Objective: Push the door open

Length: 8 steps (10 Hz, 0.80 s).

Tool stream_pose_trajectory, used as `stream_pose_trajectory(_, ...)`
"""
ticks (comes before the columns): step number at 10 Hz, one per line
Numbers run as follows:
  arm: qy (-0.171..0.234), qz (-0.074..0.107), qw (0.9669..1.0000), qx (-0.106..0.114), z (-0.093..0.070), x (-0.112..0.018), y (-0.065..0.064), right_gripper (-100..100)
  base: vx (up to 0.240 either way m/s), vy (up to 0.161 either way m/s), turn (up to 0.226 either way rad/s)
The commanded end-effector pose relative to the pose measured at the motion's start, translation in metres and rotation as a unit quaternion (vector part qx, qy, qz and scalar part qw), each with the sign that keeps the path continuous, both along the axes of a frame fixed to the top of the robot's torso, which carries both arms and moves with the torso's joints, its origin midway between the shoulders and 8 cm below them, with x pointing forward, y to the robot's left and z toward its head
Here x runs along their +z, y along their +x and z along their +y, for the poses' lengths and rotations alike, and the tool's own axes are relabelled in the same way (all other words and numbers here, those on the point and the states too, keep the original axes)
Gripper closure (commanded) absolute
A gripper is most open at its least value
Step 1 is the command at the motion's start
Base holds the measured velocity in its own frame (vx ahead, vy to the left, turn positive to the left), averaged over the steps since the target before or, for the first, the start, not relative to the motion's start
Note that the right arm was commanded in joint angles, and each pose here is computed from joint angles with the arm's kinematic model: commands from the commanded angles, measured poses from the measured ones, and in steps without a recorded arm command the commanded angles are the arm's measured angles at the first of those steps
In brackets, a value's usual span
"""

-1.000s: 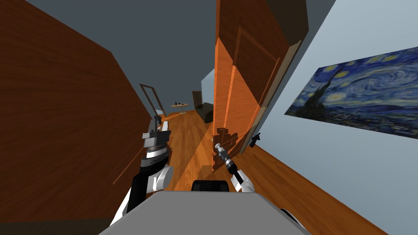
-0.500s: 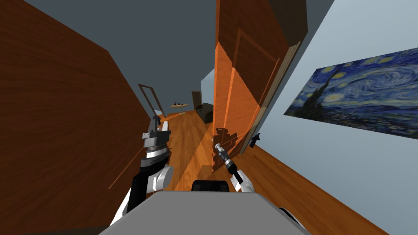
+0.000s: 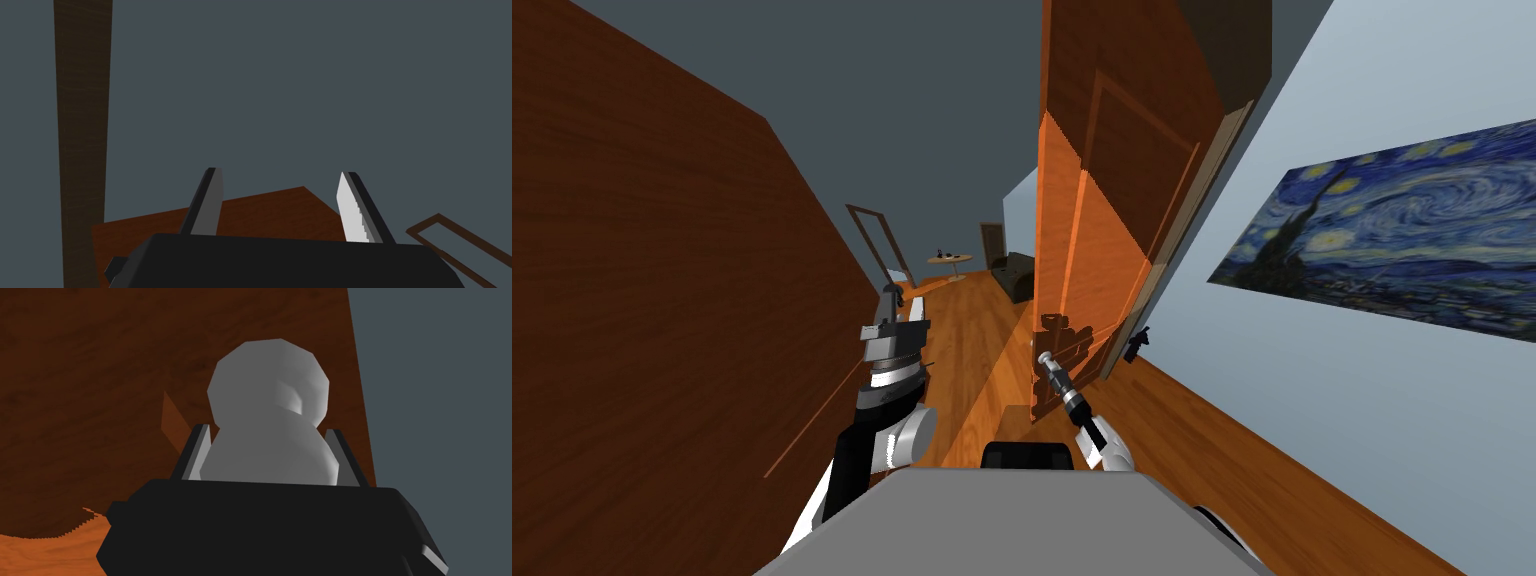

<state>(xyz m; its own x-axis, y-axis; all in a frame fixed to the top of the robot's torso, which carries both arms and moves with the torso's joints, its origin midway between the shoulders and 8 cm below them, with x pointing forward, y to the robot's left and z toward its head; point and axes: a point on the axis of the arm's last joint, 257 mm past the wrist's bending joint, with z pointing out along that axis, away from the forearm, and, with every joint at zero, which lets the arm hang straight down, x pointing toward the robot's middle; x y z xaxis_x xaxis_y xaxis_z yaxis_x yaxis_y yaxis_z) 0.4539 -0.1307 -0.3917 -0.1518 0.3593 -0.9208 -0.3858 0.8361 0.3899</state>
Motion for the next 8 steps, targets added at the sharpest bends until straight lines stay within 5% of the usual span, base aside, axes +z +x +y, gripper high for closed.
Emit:
stream_pose_trajectory(1,0.016,0.002,0.9999,-0.003,-0.0036,0.0041,0.0037,100,0.031,0.014,-0.017)
stream_pose_trajectory(6,0.079,0.028,0.9965,-0.007,-0.004,0.0048,0.0056,100,0.034,0.021,-0.024)
stream_pose_trajectory(8,0.115,0.043,0.9924,-0.009,-0.0041,0.0053,0.007,100,0.044,0.03,-0.03)
